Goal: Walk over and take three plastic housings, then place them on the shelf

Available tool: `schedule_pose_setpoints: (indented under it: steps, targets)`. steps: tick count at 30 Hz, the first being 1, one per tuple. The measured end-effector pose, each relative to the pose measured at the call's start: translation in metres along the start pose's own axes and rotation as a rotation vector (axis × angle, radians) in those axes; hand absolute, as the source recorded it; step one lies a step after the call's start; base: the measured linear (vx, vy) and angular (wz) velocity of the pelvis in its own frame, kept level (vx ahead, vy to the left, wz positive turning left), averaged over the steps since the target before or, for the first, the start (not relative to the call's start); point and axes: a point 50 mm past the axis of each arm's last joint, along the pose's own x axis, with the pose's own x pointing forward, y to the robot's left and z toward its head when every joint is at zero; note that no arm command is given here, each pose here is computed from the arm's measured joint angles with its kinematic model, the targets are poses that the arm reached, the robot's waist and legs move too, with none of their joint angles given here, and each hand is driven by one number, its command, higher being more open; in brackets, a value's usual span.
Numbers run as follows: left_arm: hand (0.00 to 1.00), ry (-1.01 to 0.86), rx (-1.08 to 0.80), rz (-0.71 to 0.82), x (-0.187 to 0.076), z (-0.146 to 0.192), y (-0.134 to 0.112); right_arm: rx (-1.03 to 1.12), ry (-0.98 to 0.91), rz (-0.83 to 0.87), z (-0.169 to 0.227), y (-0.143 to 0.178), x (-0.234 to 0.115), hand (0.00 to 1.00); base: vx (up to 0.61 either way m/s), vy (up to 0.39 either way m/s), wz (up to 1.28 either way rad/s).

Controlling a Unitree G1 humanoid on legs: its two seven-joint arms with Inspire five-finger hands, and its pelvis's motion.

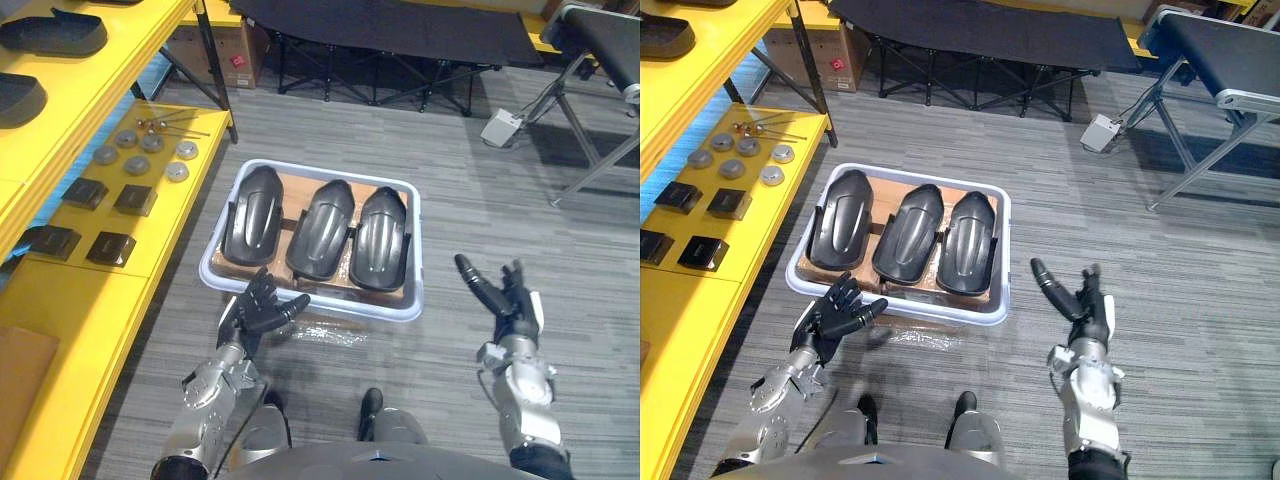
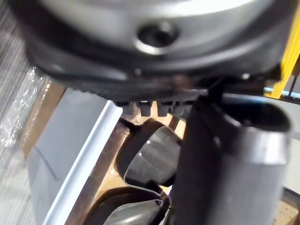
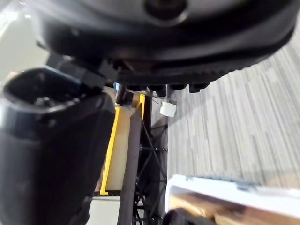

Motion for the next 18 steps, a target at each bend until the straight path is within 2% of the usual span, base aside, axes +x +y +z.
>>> schedule_pose_setpoints:
  steps: [5,9,14,18]
  targets:
    - [1.0,0.09,-0.049,-0.024,-0.008,-0.019,-0.007,-0.084,0.113,-0.102,0.014,-0.029,0.042,1.0,0.01,-0.021,0.24]
    - [1.0,0.123,-0.055,-0.066,-0.013,-0.028,-0.013,-0.117,0.182,-0.164,0.032,-0.039,0.071,1.0,-0.07,0.012,0.37]
    - [1.0,0.15,-0.046,-0.05,-0.015,-0.038,-0.01,-0.127,0.096,-0.222,0.094,-0.045,0.106,1.0,-0.15,0.024,0.24]
    - [1.0,0.127,-0.027,0.005,-0.015,-0.036,-0.005,-0.192,0.016,-0.243,0.131,-0.05,0.116,1.0,-0.11,0.049,0.09]
